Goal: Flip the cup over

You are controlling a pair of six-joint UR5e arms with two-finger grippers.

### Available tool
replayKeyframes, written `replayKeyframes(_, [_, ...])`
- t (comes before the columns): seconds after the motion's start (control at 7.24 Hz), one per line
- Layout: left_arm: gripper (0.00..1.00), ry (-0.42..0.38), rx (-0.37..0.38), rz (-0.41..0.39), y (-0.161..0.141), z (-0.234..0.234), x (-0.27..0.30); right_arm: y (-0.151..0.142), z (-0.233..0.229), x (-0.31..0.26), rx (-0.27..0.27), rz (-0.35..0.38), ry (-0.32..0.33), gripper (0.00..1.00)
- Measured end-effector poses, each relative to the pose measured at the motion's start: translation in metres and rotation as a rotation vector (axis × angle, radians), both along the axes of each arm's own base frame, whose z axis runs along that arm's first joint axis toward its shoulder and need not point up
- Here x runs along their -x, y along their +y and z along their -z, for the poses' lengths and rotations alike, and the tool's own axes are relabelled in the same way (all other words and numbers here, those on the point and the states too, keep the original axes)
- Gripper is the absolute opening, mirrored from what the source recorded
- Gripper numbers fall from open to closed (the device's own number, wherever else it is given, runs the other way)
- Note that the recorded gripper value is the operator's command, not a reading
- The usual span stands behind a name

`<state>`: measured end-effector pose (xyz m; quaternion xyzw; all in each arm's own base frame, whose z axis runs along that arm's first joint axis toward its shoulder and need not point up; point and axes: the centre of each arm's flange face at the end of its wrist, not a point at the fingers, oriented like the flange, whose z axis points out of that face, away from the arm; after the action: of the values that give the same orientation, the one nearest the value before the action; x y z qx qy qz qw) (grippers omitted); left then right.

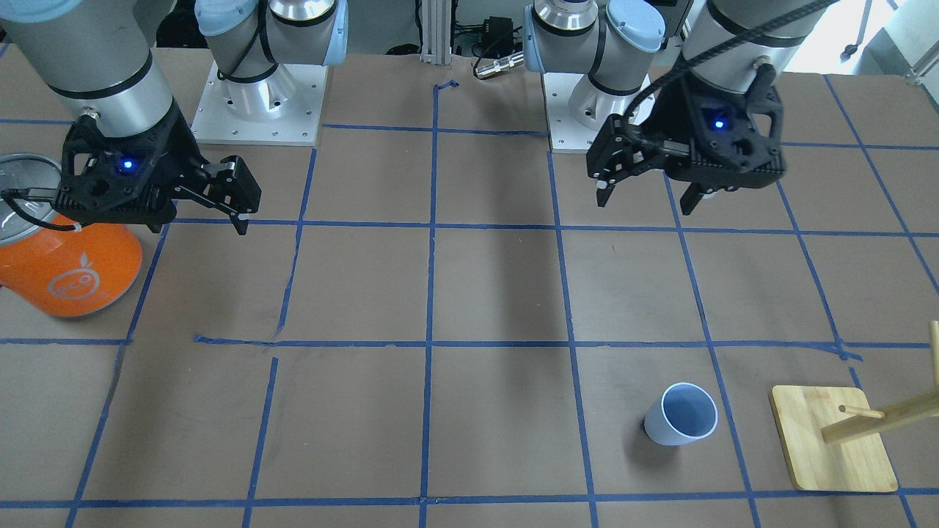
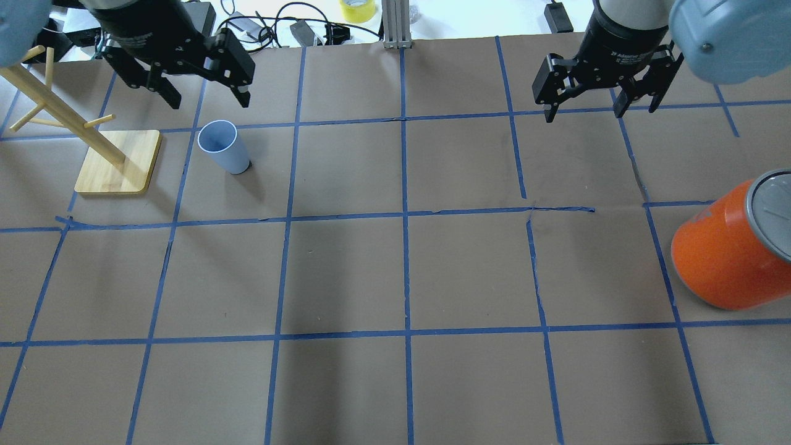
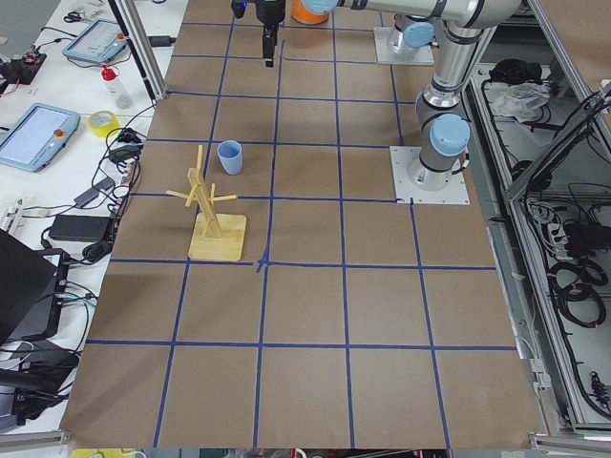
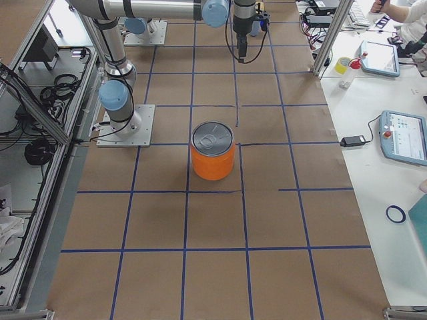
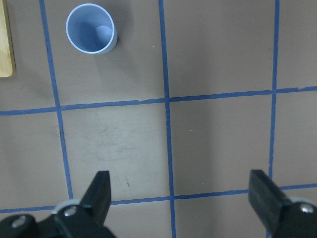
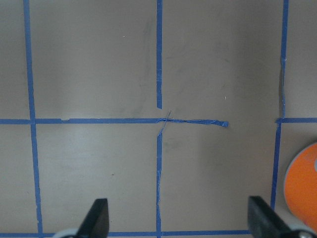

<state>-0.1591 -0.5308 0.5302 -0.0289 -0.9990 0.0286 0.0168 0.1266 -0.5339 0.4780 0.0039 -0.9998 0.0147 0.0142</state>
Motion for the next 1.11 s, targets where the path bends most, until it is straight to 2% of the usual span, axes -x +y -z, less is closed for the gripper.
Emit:
replayKeyframes(0.41, [1.0,-0.029,0.049,0.006,0.004,0.017,0.034,0.001,0.0,0.001,-0.005,0.009,-0.001,1.0])
replayKeyframes(0.69, [1.0,-0.089,0.069,0.049,0.014,0.024,0.025,0.001,0.001,0.0,-0.005,0.01,-0.001,1.0])
replayKeyframes(0.83, [1.0,-0.099,0.08,0.071,0.012,0.024,0.018,0.0,0.001,0.0,-0.001,0.01,-0.001,1.0])
replayKeyframes(1.11, [1.0,-0.1,0.09,0.062,0.008,0.022,0.006,0.0,0.001,0.001,0.0,0.008,-0.001,1.0])
